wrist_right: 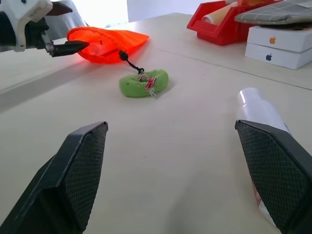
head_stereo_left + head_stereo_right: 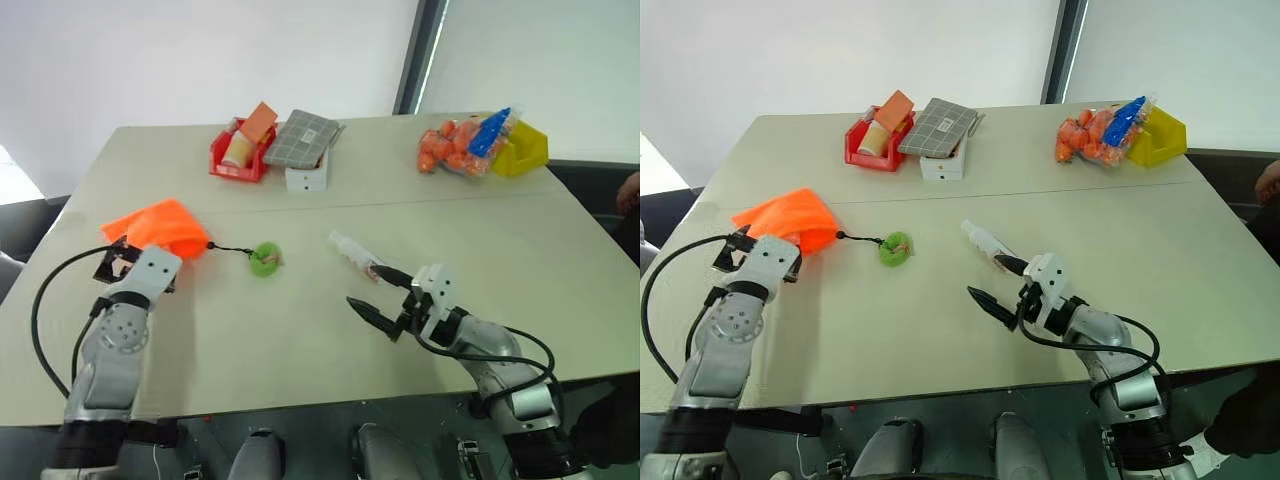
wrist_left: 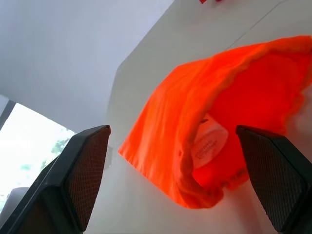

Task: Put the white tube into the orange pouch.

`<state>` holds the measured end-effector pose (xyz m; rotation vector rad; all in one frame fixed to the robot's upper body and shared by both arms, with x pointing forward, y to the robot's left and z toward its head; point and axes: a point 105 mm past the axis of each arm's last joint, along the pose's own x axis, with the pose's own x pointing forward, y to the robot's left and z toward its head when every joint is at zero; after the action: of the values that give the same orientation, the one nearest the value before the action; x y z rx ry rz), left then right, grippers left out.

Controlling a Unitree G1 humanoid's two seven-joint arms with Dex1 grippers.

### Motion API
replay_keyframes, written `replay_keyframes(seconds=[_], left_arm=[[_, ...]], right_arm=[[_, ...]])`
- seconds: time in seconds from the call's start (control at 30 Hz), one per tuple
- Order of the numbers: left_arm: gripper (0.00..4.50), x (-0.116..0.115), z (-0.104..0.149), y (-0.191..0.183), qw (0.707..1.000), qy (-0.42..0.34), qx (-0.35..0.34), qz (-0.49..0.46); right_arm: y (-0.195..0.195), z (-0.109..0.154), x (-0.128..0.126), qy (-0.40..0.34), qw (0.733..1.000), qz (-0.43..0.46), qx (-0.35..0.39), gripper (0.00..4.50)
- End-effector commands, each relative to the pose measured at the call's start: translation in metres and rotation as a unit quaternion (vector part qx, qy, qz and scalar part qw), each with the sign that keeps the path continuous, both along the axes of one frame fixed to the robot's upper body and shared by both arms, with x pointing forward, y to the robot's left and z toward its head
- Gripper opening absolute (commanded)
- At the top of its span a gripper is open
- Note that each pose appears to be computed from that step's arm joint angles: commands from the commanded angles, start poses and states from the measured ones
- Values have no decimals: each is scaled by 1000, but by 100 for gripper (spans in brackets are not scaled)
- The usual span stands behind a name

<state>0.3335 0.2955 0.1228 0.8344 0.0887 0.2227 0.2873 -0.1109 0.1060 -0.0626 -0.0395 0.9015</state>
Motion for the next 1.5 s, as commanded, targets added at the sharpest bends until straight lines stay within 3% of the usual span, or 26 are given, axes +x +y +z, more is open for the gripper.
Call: replay_keyframes(seconds=[0.03,0.13,0.33,0.5,0.73,1.0,1.17,1.27,1.5], left_arm=[[416,11,10,9,1000,-7,2,12],[312,16,6,11,1000,3,-5,7],[2,19,7,10,1000,4,-24,-7],[2,14,4,-4,997,5,-66,-46],[2,-8,0,-53,970,25,-191,-145],[2,-35,-4,-134,931,85,-237,-266],[2,-47,-1,-161,907,112,-261,-310],[2,-53,-2,-157,904,126,-258,-315],[2,-58,-7,-109,918,139,-256,-270]], right_arm=[[3,18,1,-31,999,0,5,445],[2,21,2,-36,999,-6,4,450],[-4,26,4,-41,999,-21,0,450],[-21,30,13,-48,997,-63,-7,450],[-58,29,35,-22,991,-130,-26,450],[-41,8,52,44,993,-105,-17,450],[-29,-10,66,74,992,-101,-32,450],[-26,-17,75,80,991,-104,-36,450],[-24,-22,78,82,991,-97,-29,450]])
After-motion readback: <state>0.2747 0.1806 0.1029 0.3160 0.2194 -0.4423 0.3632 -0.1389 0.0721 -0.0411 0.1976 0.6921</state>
